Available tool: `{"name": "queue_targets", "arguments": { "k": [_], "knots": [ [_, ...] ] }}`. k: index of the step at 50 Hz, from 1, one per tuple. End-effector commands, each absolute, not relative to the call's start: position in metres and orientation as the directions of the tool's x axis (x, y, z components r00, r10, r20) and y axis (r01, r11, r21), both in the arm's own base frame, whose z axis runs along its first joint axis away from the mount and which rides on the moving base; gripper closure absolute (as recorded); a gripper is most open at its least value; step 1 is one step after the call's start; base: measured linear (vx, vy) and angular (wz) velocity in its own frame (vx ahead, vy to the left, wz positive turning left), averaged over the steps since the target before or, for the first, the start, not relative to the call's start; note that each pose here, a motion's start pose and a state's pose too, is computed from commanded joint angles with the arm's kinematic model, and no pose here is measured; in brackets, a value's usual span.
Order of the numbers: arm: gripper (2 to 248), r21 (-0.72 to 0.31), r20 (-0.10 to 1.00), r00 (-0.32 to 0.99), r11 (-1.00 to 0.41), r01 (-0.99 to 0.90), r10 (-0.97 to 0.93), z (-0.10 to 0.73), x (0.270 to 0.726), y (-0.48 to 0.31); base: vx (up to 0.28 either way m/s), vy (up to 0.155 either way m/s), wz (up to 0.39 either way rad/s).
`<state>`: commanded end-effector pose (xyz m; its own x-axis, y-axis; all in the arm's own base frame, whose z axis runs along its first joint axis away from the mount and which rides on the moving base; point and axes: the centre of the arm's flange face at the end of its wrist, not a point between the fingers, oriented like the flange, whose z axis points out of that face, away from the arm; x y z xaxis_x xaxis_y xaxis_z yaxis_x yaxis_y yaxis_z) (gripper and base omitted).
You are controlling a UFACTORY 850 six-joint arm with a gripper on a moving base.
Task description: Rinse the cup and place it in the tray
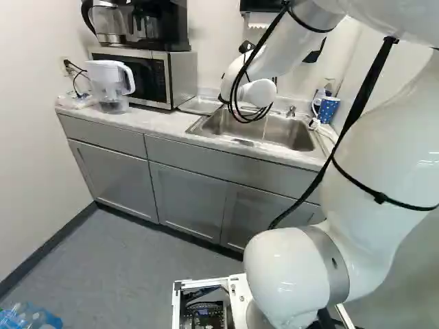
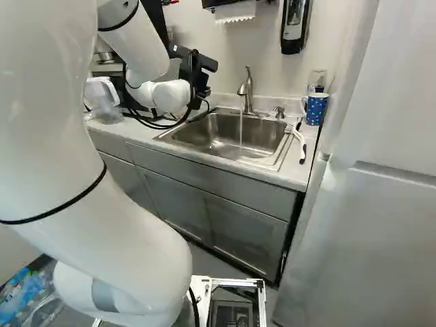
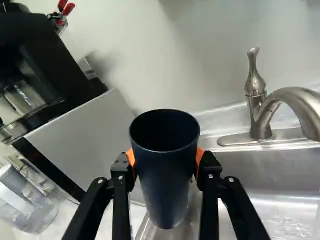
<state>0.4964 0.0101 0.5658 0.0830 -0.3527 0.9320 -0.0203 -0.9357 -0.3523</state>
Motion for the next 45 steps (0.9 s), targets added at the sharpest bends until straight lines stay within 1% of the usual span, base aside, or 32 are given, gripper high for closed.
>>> {"name": "queue_targets", "arguments": {
  "k": [23, 45],
  "knots": [
    [125, -0.119, 0.989, 0.085, -0.993, 0.000, -0.119, 0.5658, 0.4964, 0.0101, 0.000, 0.000, 0.000],
    [125, 0.111, 0.990, 0.083, -0.994, 0.020, 0.112, 0.5658, 0.4964, 0.0101, 0.000, 0.000, 0.000]
  ]
}}
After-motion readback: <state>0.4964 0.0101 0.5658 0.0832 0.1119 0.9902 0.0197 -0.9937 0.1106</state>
